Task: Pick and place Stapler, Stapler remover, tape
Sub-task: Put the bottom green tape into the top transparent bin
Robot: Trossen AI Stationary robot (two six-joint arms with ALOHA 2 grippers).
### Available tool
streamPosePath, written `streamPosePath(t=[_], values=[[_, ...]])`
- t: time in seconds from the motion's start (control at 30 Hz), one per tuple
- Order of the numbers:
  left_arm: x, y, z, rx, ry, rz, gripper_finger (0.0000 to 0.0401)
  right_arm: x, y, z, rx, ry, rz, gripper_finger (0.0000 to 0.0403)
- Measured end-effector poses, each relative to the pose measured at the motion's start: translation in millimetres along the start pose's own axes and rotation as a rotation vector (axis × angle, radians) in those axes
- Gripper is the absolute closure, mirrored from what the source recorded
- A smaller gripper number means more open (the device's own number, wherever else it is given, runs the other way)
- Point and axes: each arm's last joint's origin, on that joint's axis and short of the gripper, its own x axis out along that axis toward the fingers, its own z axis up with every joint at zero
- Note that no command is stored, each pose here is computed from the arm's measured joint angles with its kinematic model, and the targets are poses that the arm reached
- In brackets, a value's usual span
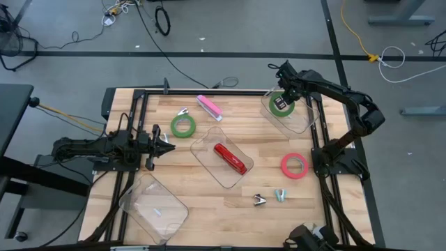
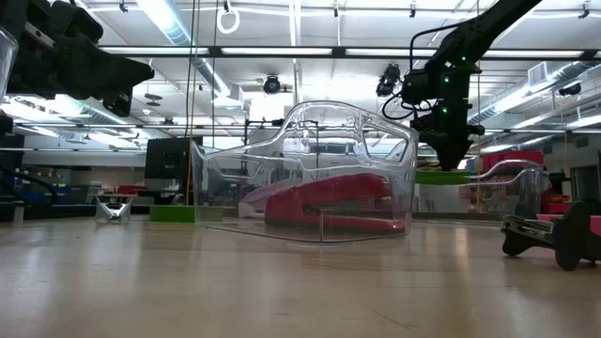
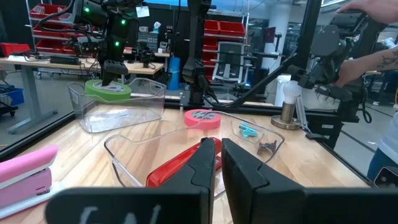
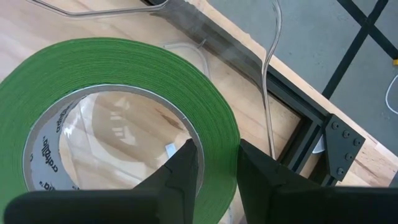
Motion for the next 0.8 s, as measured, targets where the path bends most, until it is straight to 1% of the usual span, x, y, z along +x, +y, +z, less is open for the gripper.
streamPosePath(t=[0.8], values=[[0.0,0.0,0.0,0.000,0.000,0.000,0.0371,0.0,0.1,0.8,0.000,-0.008,0.001,0.0309]])
